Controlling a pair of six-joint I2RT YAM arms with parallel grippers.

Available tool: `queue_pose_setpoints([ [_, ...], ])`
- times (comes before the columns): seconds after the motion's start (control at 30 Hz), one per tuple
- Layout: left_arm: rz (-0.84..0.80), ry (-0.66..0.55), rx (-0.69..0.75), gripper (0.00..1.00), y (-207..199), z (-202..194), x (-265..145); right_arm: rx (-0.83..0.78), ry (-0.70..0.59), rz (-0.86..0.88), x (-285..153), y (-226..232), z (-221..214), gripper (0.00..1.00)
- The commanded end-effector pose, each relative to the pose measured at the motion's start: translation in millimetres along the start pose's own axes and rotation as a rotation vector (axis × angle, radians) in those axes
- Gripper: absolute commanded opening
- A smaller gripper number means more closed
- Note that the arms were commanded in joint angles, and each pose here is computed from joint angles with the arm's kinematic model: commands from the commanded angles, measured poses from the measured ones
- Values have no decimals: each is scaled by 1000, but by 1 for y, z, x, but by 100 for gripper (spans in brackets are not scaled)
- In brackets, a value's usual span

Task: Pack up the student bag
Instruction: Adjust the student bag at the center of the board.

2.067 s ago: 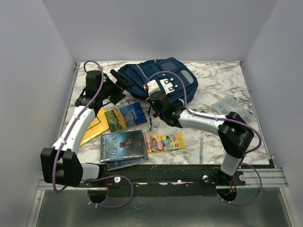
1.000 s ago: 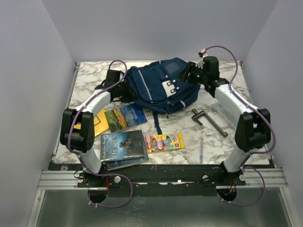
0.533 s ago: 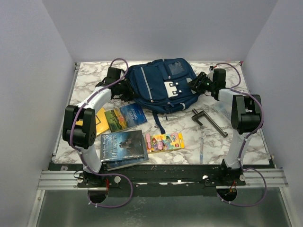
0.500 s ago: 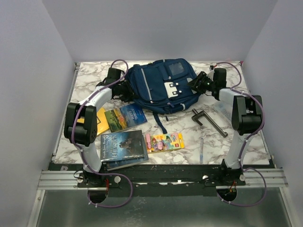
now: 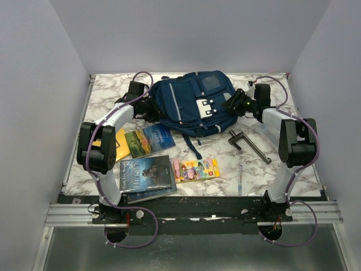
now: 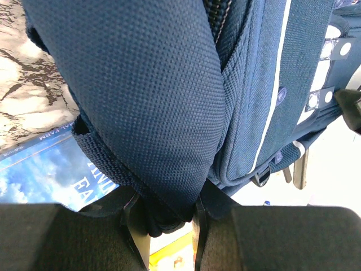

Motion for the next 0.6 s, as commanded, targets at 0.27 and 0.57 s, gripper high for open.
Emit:
queue_pose_setpoints([
  [0.27, -51, 63, 37, 17, -12, -12, 2, 113, 91, 160, 26, 14, -36, 52],
  [0.57, -53, 90, 56, 17, -14, -17, 9, -60, 21, 112, 33, 46, -19, 11],
])
Point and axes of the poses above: each gripper's point midway between its finger pads, its own x axis out along the fingers, its own y axis along the line the jaws close on, z = x × y, the point moved 10 cm from there along -x, back along the fingers, and after that the axes turned 15 degrees about -x, right-handed, at the moved point
